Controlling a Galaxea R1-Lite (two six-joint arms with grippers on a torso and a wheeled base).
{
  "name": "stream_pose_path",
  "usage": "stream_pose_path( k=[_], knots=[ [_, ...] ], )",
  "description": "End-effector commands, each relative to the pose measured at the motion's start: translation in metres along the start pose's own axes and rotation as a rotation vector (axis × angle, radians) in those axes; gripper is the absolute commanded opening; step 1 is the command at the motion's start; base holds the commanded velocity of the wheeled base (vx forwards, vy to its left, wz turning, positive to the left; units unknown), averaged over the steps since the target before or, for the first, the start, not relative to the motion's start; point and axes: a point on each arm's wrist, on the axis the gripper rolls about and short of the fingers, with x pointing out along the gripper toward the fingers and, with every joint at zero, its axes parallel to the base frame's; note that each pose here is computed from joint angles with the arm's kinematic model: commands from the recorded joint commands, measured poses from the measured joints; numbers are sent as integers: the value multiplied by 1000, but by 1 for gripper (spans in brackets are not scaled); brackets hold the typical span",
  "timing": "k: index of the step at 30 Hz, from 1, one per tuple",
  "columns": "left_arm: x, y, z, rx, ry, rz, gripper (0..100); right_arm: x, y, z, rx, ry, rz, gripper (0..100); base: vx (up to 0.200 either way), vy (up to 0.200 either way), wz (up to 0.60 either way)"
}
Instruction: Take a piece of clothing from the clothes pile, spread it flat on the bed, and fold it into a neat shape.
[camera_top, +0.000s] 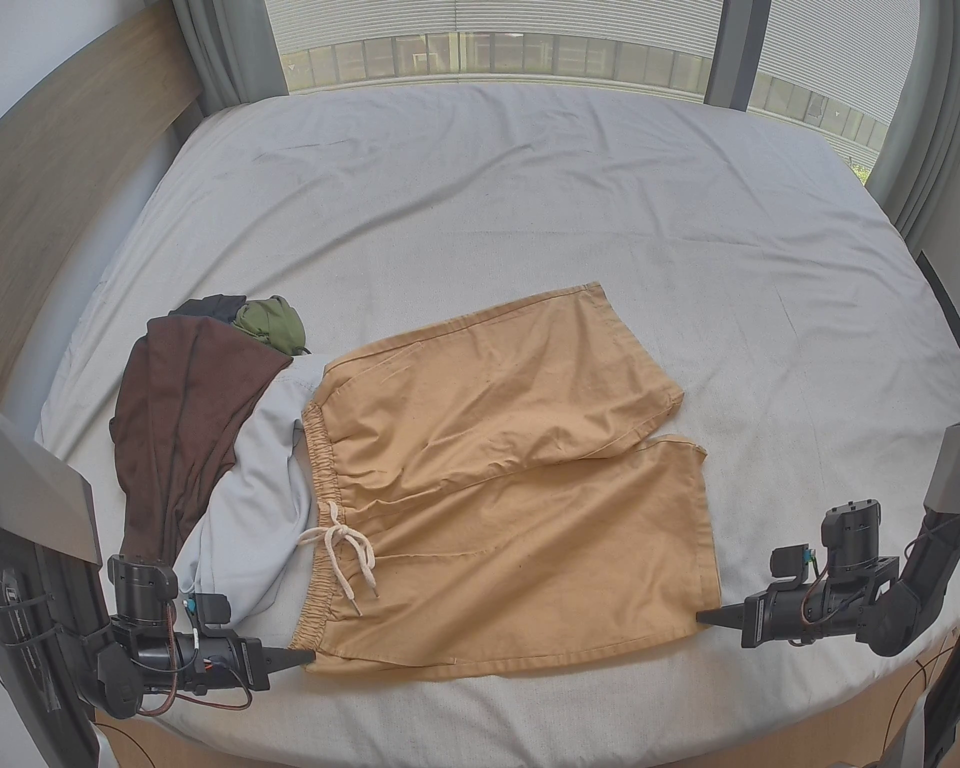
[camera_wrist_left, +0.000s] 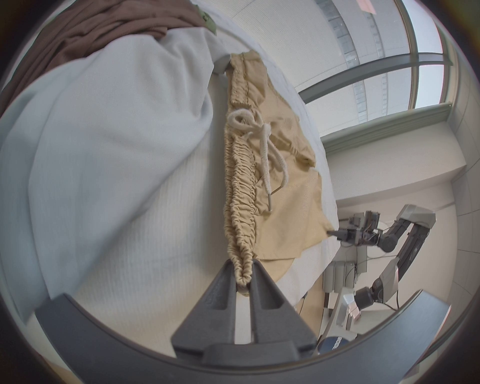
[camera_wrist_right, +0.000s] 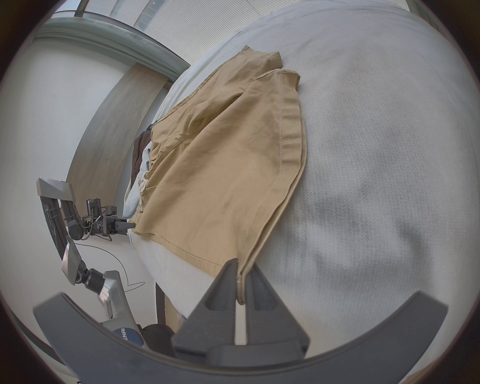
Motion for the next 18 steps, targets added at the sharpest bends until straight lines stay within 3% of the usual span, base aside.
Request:
stream_pose_path(
  k=[1,9,18],
  knots=[
    [-4,1,-7,6,39,14,0,-5,3,-4,-11,10,-1,0,0,0,0],
    [-6,2,-3,44,2,10,0,-7,3,-9,-28,25,-4,0,0,0,0],
    [-4,-13,19,189,-152,-52,0,-11,7,13,-73,-84,11,0,0,0,0]
  ],
)
